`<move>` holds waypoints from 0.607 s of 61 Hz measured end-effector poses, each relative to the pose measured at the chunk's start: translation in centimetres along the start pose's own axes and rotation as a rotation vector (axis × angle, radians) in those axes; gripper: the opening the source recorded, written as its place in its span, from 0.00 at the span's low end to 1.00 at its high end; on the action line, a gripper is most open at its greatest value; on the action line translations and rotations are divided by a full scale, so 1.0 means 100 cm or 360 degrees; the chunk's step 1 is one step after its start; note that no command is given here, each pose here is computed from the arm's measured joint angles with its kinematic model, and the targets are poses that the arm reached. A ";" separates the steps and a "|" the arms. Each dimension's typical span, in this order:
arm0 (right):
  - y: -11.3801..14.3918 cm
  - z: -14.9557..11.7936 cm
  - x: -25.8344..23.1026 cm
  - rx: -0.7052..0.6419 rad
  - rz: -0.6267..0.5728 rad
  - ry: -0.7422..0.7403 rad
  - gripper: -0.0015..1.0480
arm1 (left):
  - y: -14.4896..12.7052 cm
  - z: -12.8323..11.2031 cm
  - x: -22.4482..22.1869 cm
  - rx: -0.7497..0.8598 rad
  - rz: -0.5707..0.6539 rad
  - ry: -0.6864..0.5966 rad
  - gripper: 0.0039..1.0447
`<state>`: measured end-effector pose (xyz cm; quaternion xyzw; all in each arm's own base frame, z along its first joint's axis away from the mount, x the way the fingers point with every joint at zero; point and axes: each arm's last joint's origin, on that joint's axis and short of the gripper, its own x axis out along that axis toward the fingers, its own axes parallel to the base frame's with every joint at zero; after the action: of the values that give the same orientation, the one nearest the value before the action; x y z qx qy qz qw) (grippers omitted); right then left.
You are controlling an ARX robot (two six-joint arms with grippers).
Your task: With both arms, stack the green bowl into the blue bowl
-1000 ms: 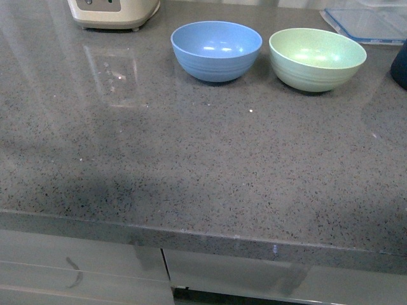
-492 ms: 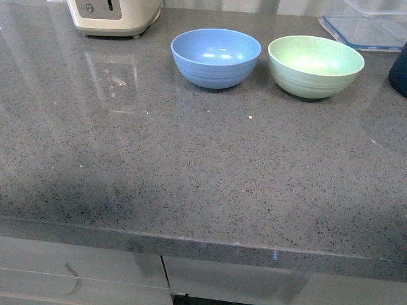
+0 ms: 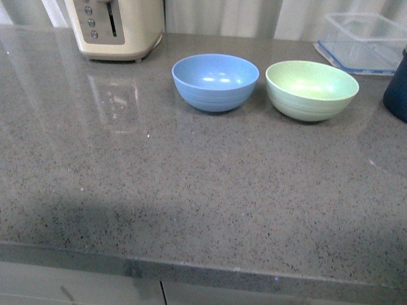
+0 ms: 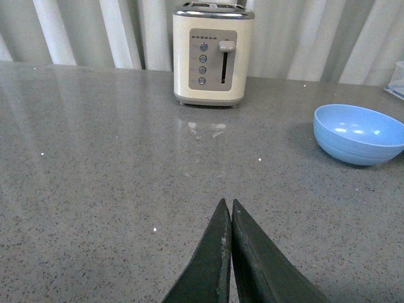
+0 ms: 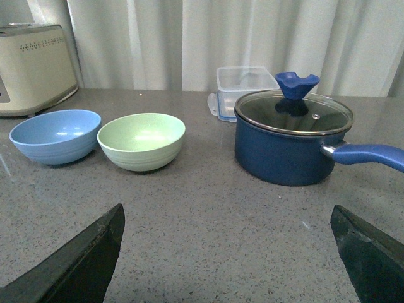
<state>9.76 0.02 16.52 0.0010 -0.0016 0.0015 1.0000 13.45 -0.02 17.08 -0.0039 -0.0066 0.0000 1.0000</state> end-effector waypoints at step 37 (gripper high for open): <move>0.000 0.000 0.000 0.0000 0.0000 0.0000 0.90 | 0.000 0.004 -0.020 0.0000 0.0000 -0.0019 0.03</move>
<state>9.76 0.02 16.52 0.0010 -0.0016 0.0015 1.0000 11.42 -0.02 17.41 -0.0039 -0.0125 0.0000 0.9999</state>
